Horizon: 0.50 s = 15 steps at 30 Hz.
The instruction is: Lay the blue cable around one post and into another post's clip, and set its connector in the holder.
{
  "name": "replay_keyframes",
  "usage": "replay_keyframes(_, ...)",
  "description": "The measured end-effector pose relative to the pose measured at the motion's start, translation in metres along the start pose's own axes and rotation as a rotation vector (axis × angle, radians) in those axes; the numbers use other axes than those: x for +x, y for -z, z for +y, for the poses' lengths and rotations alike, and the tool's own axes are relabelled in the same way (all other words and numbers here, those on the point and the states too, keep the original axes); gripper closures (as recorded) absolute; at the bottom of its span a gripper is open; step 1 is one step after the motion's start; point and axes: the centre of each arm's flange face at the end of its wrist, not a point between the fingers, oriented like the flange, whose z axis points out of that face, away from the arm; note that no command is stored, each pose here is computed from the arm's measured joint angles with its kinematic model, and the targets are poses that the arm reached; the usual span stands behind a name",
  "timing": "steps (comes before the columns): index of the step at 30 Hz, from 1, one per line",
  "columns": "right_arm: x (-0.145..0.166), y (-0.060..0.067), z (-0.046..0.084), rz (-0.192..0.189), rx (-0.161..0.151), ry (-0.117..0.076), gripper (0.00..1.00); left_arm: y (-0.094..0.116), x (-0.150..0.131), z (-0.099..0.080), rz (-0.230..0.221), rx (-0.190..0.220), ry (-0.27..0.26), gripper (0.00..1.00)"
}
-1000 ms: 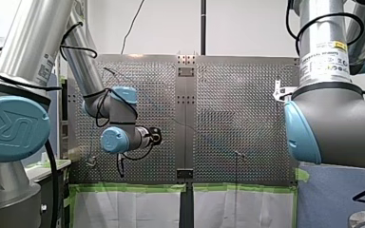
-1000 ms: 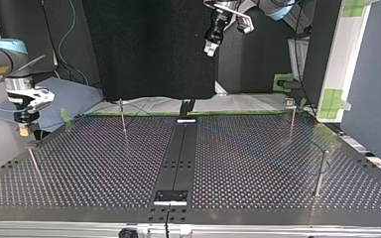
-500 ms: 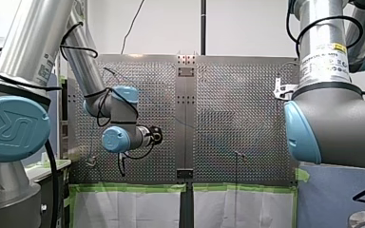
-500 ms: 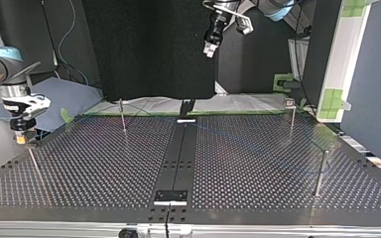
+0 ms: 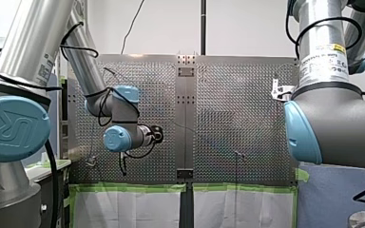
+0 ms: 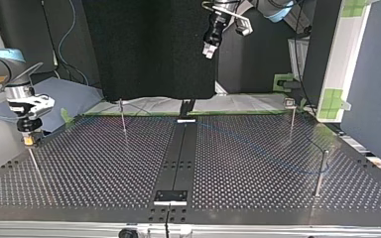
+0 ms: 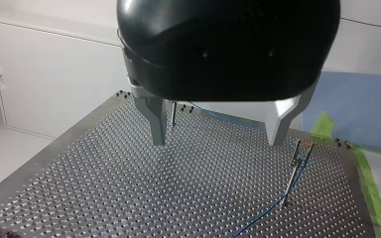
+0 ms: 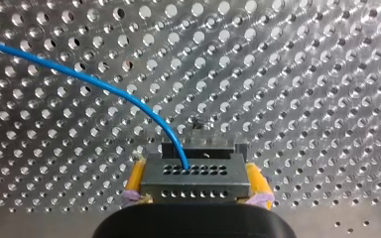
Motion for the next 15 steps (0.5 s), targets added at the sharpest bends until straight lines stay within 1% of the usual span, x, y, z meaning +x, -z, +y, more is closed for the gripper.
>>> replay_keyframes(9, 0.0005, -0.0018, -0.0013, 0.001, 0.017, 0.000, 1.00, -0.0002, -0.0001, -0.0001, 0.000, 0.000, 0.000, 0.02)
replay_keyframes(15, 0.0003, -0.0016, -0.0009, -0.002, 0.011, -0.002, 1.00, -0.0002, 0.0000, 0.0000, 0.001, 0.000, 0.000, 0.02)
